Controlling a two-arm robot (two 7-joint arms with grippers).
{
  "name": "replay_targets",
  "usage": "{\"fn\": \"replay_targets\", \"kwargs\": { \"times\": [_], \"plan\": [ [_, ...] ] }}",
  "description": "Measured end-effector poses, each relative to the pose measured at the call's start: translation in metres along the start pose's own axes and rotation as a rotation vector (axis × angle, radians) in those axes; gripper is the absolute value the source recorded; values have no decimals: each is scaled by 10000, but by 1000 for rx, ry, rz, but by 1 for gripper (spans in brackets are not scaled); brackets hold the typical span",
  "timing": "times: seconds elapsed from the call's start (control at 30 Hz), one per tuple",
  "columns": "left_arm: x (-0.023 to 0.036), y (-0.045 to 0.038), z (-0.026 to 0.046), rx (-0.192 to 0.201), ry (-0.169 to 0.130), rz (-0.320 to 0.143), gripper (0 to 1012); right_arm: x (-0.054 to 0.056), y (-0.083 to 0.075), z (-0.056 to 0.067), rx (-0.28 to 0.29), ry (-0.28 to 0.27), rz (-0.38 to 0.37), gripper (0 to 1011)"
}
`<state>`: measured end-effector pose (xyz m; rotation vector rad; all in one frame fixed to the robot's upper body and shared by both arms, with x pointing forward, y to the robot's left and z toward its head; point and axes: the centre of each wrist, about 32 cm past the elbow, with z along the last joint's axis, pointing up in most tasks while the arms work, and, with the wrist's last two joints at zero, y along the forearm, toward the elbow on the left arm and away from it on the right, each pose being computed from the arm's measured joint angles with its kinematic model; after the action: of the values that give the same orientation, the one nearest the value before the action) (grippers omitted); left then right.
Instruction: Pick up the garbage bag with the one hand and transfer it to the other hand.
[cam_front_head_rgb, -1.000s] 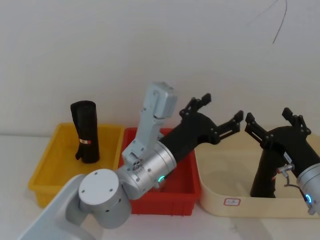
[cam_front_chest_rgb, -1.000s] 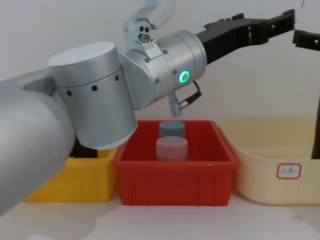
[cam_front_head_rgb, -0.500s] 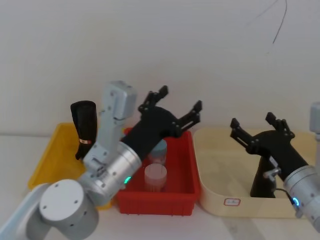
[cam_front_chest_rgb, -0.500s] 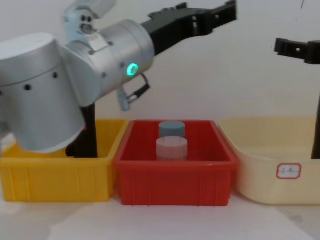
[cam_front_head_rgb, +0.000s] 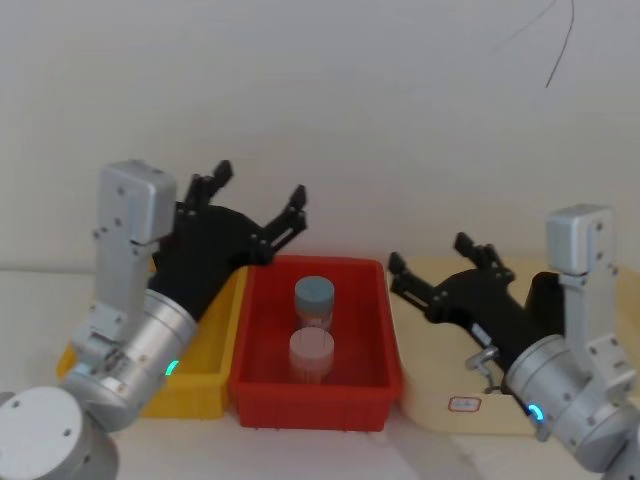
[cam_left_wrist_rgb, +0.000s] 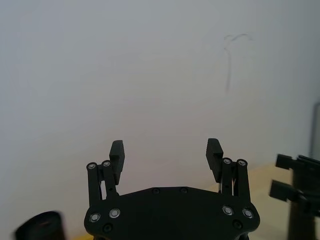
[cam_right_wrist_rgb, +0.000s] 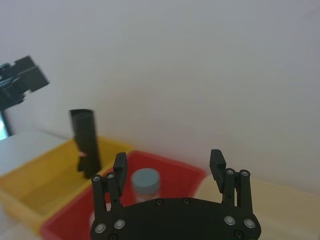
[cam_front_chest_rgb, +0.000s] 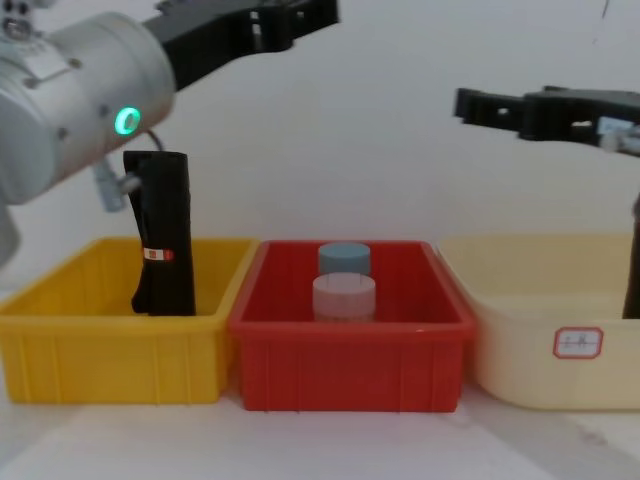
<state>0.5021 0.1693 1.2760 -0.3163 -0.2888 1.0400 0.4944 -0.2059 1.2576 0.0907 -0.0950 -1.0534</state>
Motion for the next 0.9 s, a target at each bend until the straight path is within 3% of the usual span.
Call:
{"fn": "replay_targets", "kwargs": {
  "times": [0.33, 0.9],
  "plan": [
    [105, 191, 126, 10, -50, 81, 1001, -220, 102, -81, -49, 13, 134, 1001],
    [161, 308, 209, 16, -84, 128, 1001, -436, 216, -222, -158, -63, 347, 1001]
  ]
}}
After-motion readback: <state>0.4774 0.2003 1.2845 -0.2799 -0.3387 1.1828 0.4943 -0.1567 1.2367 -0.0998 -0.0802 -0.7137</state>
